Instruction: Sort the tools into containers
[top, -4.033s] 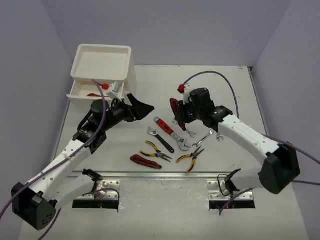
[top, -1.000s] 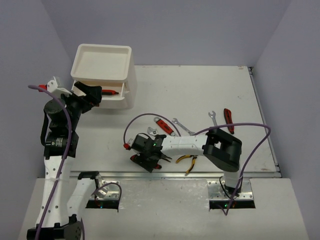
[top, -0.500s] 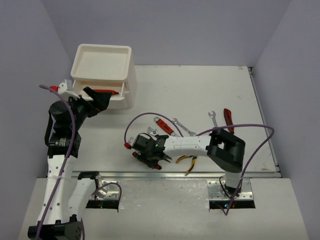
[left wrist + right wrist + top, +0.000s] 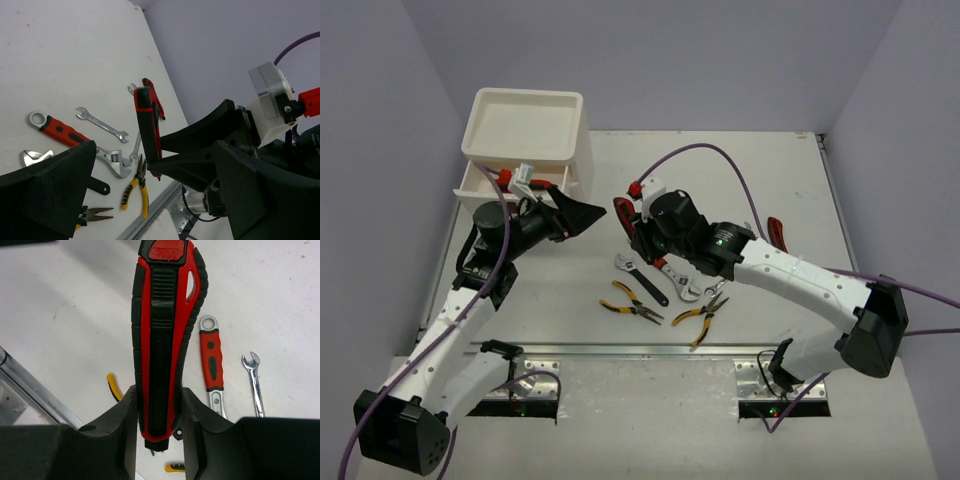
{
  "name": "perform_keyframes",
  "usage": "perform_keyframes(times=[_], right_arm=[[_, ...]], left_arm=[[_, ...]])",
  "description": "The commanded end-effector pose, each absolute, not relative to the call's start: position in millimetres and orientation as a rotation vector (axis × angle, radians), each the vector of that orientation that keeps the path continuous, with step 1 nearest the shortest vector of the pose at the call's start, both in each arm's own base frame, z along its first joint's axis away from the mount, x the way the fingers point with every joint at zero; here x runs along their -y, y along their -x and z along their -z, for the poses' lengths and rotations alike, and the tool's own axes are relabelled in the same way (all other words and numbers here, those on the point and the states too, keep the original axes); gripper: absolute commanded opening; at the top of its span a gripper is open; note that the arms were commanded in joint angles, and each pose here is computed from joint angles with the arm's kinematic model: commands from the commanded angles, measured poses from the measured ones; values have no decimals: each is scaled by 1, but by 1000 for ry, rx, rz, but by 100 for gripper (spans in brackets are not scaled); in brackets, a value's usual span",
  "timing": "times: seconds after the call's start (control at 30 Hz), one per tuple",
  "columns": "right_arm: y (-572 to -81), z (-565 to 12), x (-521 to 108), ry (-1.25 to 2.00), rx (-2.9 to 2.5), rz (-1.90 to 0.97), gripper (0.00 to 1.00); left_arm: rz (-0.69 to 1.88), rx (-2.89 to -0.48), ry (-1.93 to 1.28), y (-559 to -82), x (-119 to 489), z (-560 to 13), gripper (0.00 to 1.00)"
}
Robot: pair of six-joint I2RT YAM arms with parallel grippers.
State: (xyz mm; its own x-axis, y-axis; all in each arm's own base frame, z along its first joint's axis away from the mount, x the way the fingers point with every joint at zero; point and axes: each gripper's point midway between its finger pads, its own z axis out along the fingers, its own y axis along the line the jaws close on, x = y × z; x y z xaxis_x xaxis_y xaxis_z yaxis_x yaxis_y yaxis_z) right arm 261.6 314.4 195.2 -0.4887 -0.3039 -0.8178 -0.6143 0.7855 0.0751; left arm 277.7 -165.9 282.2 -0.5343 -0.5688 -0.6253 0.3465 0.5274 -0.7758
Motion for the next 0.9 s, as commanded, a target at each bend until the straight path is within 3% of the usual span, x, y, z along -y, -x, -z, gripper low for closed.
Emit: perform_keyframes(times=[0.0, 0.17, 0.33, 0.43, 0.53, 0.57, 0.63, 0.7, 0.73, 0.77, 0.87], right_arm=[[-268, -248, -327, 621, -1976, -536, 0], [-261, -256, -328, 633, -1951, -587, 0], [-251, -264, -332, 656, -1904, -664, 0], [-249, -267, -333, 661, -1889, -688, 0], [-248, -270, -334, 667, -1881, -695, 0], [-248, -270, -334, 668, -1877, -694, 1], [-251, -269, -326, 644, -1878, -660, 32], [-253, -264, -319, 629, -1885, -619, 56], [-252, -263, -316, 630, -1889, -613, 79], [-255, -261, -306, 602, -1907, -561, 96], [-267, -251, -265, 498, -1958, -362, 99]], left_arm=[[1318, -1657, 101, -277, 196, -306, 100], [1369, -1645, 53, -276, 222, -306, 89], [1382, -1687, 54, -283, 237, -294, 58], [1394, -1701, 46, -283, 245, -290, 46], [1407, -1712, 18, -282, 256, -288, 6], [1404, -1719, 21, -283, 257, -287, 1], [1330, -1731, 34, -291, 251, -292, 0], [1237, -1719, 76, -301, 240, -302, 0], [1204, -1683, 96, -307, 234, -314, 0], [1121, -1722, 178, -316, 220, -312, 0], [919, -1697, 429, -342, 165, -322, 0]])
